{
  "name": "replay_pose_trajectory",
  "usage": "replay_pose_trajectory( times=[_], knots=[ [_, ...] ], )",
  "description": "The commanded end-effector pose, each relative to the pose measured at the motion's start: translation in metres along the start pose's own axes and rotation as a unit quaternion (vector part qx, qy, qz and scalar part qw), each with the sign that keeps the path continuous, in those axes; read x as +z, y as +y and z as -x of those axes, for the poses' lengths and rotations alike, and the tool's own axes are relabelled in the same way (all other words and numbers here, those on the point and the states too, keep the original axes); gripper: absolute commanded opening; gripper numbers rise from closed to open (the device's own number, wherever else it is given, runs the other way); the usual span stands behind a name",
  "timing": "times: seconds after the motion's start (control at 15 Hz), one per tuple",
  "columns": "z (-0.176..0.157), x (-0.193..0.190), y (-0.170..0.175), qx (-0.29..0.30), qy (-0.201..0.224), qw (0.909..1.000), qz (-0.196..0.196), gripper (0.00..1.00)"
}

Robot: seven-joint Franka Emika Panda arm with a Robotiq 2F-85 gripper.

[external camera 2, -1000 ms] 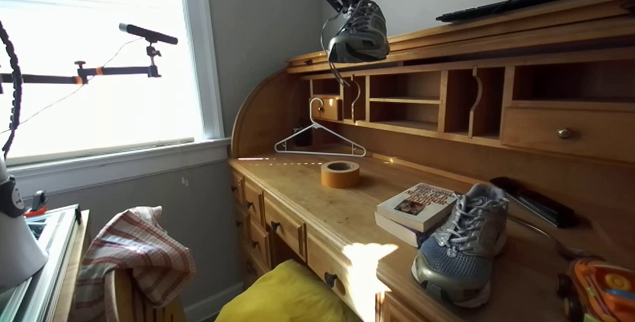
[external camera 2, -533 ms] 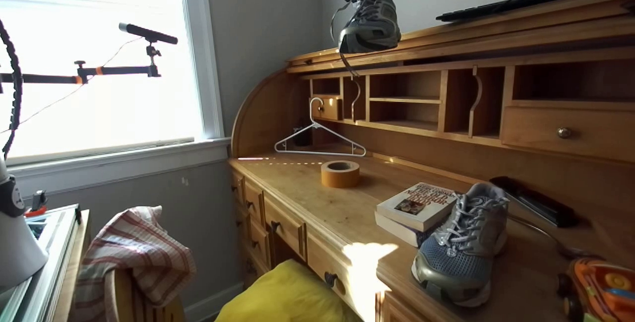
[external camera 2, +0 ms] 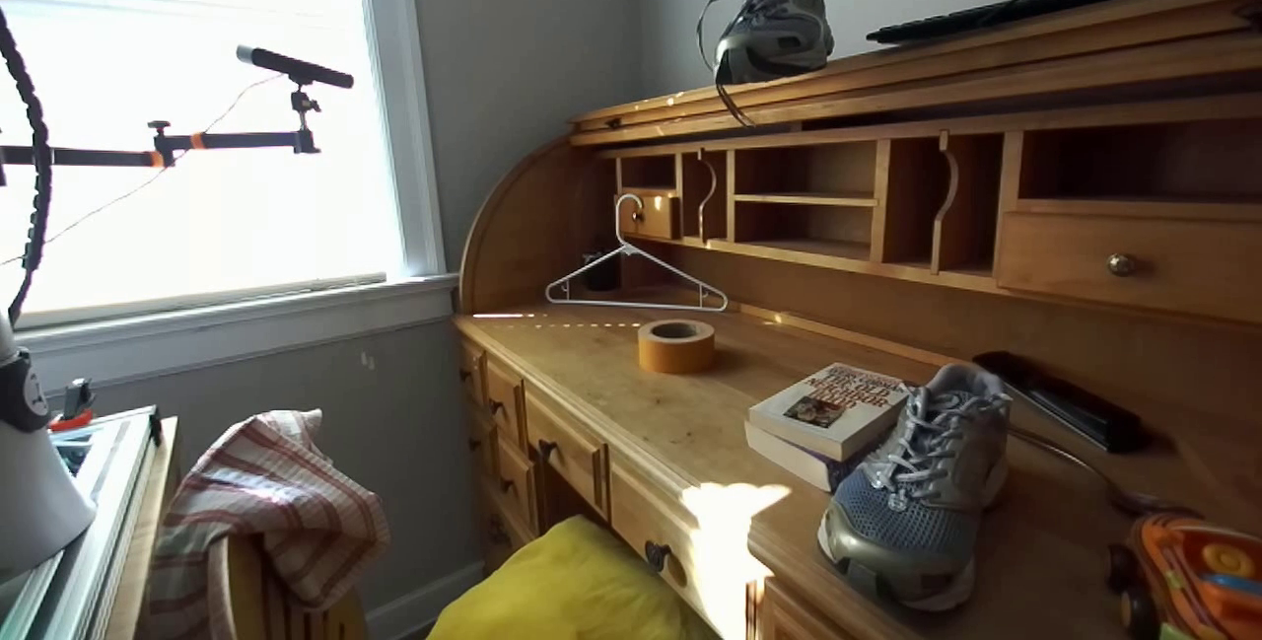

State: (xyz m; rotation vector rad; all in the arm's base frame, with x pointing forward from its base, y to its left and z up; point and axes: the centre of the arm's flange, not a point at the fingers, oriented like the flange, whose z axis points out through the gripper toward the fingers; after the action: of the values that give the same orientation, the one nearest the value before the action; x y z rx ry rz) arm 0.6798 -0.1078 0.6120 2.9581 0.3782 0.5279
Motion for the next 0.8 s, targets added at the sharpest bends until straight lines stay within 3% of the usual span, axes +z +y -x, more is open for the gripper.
replay_pose_trajectory(
  times=[0.0, 0.07, 0.6, 0.67, 0.73],
  knots=[
    [-0.036, -0.002, 0.005, -0.006, -0.006, 0.9999, -0.008, 0.02],
    [-0.009, 0.003, 0.001, -0.002, -0.002, 1.0, -0.002, 0.09],
    [-0.019, 0.007, -0.002, -0.006, -0.001, 1.0, -0.005, 0.09],
    [-0.021, 0.006, -0.001, -0.002, 0.002, 1.0, 0.0, 0.02],
    [-0.026, 0.004, 0.001, -0.004, 0.005, 1.0, -0.003, 0.02]
  ],
)
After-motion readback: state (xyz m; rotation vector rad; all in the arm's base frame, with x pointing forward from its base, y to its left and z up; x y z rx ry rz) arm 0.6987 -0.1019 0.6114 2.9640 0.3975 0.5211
